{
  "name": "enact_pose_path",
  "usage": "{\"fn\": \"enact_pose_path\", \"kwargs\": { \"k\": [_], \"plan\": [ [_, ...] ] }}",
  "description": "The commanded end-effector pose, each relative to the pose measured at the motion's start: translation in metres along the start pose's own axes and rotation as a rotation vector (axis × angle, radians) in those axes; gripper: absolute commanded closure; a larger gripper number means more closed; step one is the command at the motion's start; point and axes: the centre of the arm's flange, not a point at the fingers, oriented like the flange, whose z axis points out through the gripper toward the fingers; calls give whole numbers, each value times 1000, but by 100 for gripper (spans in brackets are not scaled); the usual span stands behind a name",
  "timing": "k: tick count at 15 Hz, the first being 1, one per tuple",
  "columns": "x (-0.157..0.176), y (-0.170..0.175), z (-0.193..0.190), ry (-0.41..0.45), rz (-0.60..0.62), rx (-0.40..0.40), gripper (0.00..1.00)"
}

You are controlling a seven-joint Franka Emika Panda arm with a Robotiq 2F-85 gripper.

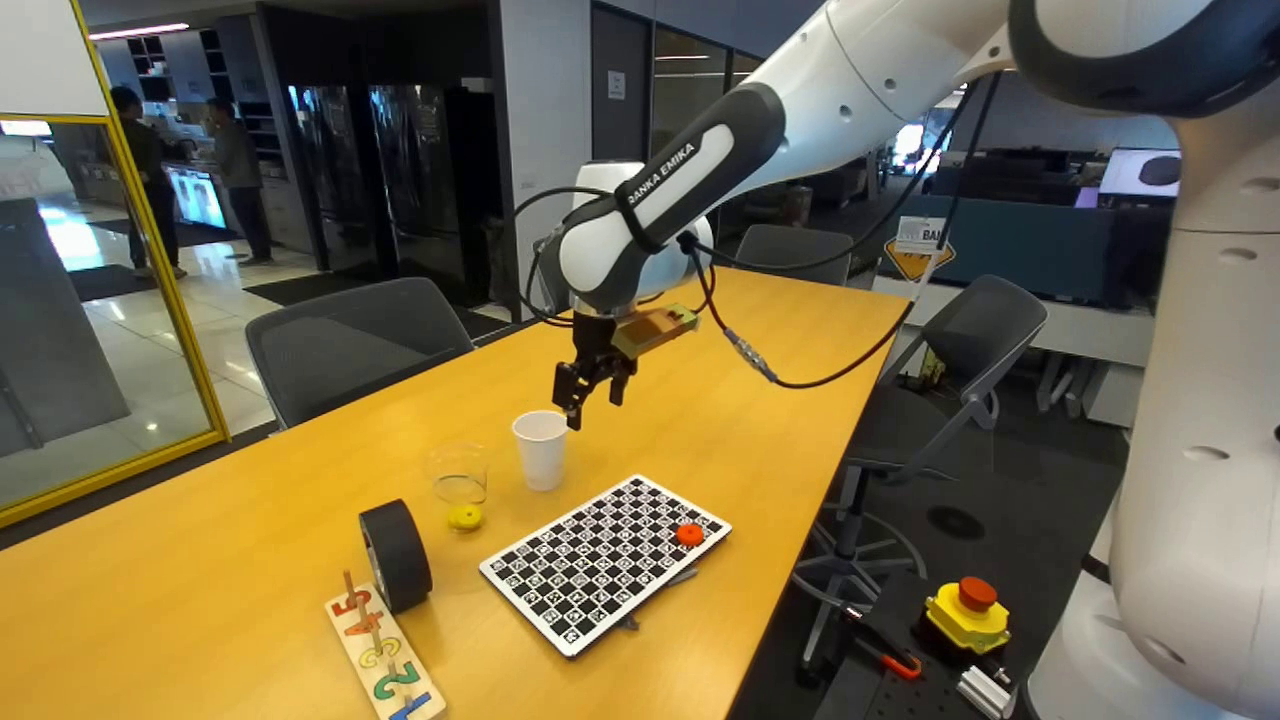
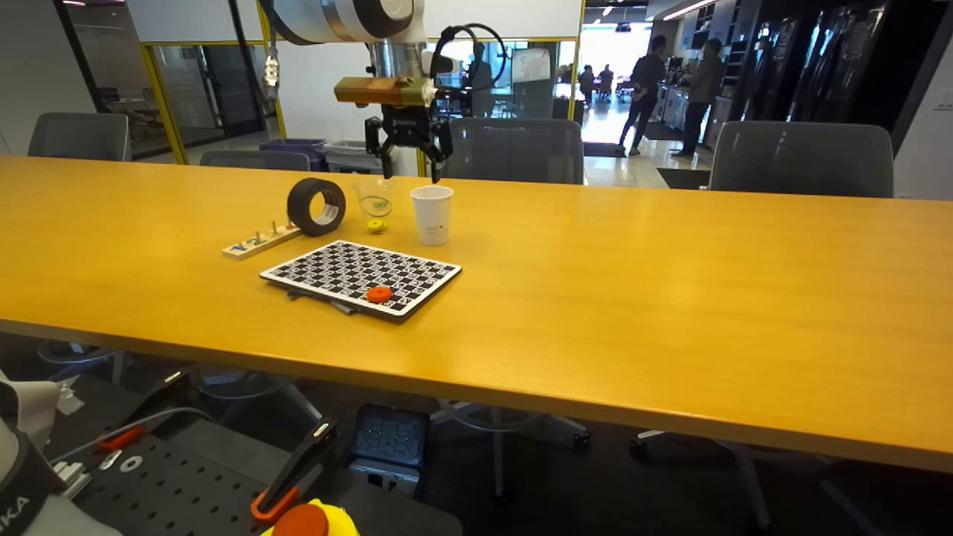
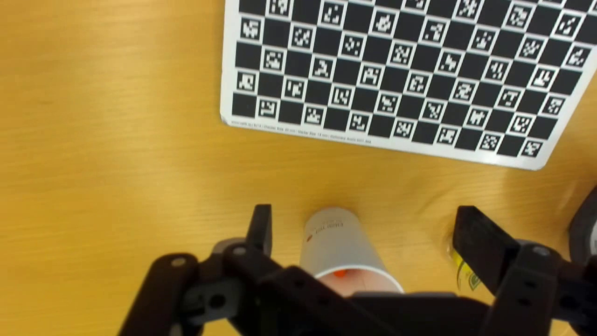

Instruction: Divide the rings equally and put some in the clear cup and the rest in the white cup

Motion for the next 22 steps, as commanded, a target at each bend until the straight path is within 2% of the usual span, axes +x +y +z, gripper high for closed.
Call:
{"fn": "enact_pose_path", "kwargs": {
  "k": [1, 5, 10, 22],
  "plan": [
    [-61, -9, -11, -37, 31, -19, 0],
    [-90, -9, 7, -96, 48, -19, 0],
    [-108, 4, 36, -135, 80, 12, 0],
    [-116, 22, 82, -147, 131, 15, 0]
  ]
}}
